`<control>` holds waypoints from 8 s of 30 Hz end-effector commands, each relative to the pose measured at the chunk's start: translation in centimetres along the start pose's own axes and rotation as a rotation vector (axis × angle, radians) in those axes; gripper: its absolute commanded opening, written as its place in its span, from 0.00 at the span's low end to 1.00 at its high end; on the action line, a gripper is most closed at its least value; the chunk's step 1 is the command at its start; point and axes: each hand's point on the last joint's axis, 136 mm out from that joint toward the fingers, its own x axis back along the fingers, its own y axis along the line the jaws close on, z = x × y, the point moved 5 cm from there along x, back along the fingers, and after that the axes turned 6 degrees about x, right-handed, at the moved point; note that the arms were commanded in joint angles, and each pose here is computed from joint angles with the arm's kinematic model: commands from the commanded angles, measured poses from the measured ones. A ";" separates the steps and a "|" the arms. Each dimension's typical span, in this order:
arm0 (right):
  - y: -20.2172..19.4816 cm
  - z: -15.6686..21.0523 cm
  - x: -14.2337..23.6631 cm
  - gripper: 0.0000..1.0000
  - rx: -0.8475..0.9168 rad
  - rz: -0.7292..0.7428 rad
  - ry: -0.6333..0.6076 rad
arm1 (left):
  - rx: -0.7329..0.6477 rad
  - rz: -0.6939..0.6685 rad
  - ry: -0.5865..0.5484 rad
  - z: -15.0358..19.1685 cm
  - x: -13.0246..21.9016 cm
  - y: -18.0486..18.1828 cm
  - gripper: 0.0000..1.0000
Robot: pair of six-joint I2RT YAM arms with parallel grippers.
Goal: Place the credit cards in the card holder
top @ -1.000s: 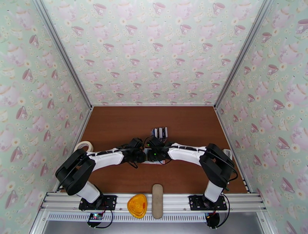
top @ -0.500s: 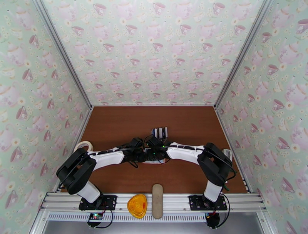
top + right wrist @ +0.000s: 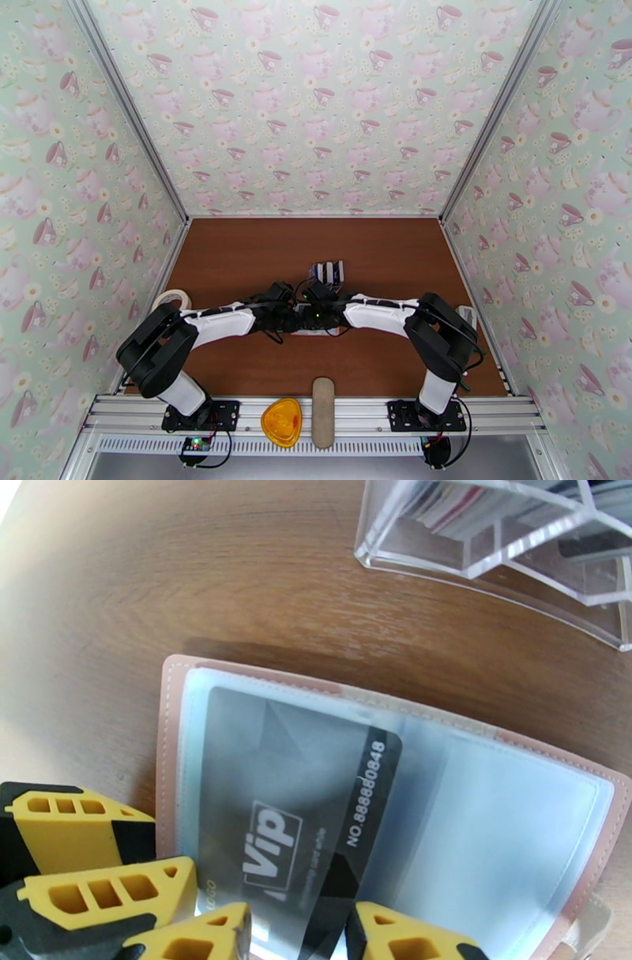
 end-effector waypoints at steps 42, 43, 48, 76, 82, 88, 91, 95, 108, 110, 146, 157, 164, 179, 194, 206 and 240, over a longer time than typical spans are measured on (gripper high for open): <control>-5.5 -0.8 7.5 0.51 -0.074 0.067 -0.130 | 0.014 0.025 -0.032 -1.5 2.5 1.2 0.35; -6.1 -0.6 7.7 0.53 -0.077 0.079 -0.129 | 0.015 0.020 -0.033 -1.6 2.5 1.3 0.35; -7.6 0.6 7.9 0.63 -0.082 0.102 -0.113 | 0.020 0.012 -0.031 -1.8 2.6 1.8 0.35; -7.9 3.0 1.6 0.65 -0.116 0.081 -0.030 | 0.036 0.031 0.026 -0.4 1.0 2.5 0.40; -8.0 2.7 1.4 0.52 -0.105 0.100 -0.036 | 0.041 0.020 0.046 -0.2 0.2 2.8 0.37; -7.7 2.5 2.2 0.33 -0.096 0.067 -0.080 | 0.044 0.015 0.055 -0.1 -0.1 2.9 0.30; -7.3 2.1 2.9 0.28 -0.092 0.037 -0.112 | 0.044 0.017 0.059 0.0 -0.2 2.9 0.25; -6.8 1.8 3.8 0.21 -0.087 -0.005 -0.139 | 0.044 0.025 0.055 -0.1 0.0 2.7 0.19; -5.0 1.1 6.7 0.15 -0.095 -0.139 -0.196 | 0.008 0.043 0.079 0.3 -0.5 1.5 0.13; -4.7 1.0 7.2 0.15 -0.097 -0.152 -0.204 | -0.004 0.046 0.089 0.5 -0.8 1.0 0.13; -2.7 0.4 5.0 0.28 -0.115 -0.206 -0.150 | -0.077 0.070 0.130 2.3 -1.8 -3.2 0.22; -2.7 0.8 3.7 0.37 -0.126 -0.218 -0.121 | -0.036 -0.041 0.083 1.2 0.4 1.0 0.28; -2.5 1.2 2.7 0.43 -0.130 -0.240 -0.093 | -0.011 -0.049 0.075 0.7 1.0 2.5 0.29; -2.6 2.2 1.7 0.74 -0.142 -0.264 -0.054 | -0.003 -0.016 0.026 -1.4 2.6 2.1 0.31; -1.4 1.2 3.8 0.82 -0.103 -0.331 -0.090 | -0.011 -0.008 -0.013 -3.5 4.1 1.5 0.31; -2.6 -0.1 7.3 0.75 -0.126 -0.307 -0.178 | -0.039 0.072 -0.035 -4.2 5.2 -0.9 0.33; -8.1 4.3 2.3 0.63 -0.283 -0.385 -0.111 | -0.152 0.136 0.136 0.4 -2.2 -5.1 0.31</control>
